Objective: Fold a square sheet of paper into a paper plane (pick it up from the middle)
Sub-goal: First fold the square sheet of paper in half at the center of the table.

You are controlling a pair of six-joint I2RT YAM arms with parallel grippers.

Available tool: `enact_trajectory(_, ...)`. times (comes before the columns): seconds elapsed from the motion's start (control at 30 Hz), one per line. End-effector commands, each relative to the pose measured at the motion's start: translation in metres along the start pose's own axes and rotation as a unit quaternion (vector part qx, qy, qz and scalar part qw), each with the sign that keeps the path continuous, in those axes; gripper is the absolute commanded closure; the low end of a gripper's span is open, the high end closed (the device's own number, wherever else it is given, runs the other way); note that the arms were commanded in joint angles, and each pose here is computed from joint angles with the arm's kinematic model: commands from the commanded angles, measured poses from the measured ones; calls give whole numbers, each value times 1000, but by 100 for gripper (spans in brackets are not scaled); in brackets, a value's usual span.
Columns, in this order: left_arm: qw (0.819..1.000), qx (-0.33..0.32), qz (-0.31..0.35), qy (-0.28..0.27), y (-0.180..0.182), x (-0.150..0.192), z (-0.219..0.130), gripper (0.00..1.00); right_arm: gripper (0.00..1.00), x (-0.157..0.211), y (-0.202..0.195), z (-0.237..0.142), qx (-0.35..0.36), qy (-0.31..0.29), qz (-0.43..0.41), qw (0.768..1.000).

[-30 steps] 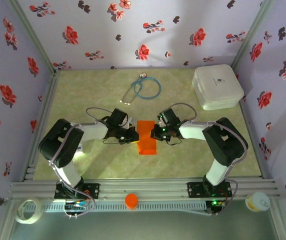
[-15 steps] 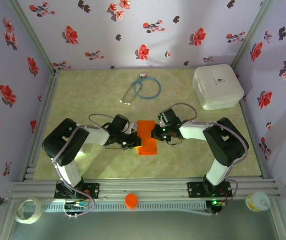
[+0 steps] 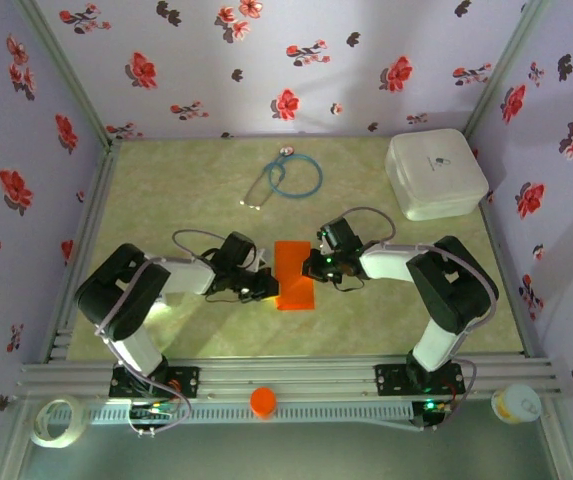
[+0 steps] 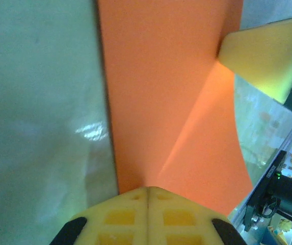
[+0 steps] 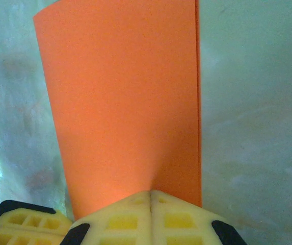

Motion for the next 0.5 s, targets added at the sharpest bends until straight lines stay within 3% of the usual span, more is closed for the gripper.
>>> enact_trajectory(0.0,1000,-14,11,-1,-8,4,-11,100,100,26,-45,4,100,33,38,994)
enact_trajectory(0.2,999,18,31,-16,-32,-3,-10,98,100,27,-46,3,101,33,38,994)
enact_trajectory(0.47,999,26,17,24,-17,10,13,96,100,27,-46,3,102,35,38,993)
Point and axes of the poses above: each hand's point on the last joint's axis, 136 mm out from that joint toward the fingers, its own z axis out along the fingers, its own y axis along the line the jaws close on, x = y × z, the point moved 5 cm from there along -z, back along the fingers, and after that the axes turned 2 degrees about z, right-handed, at the moved point
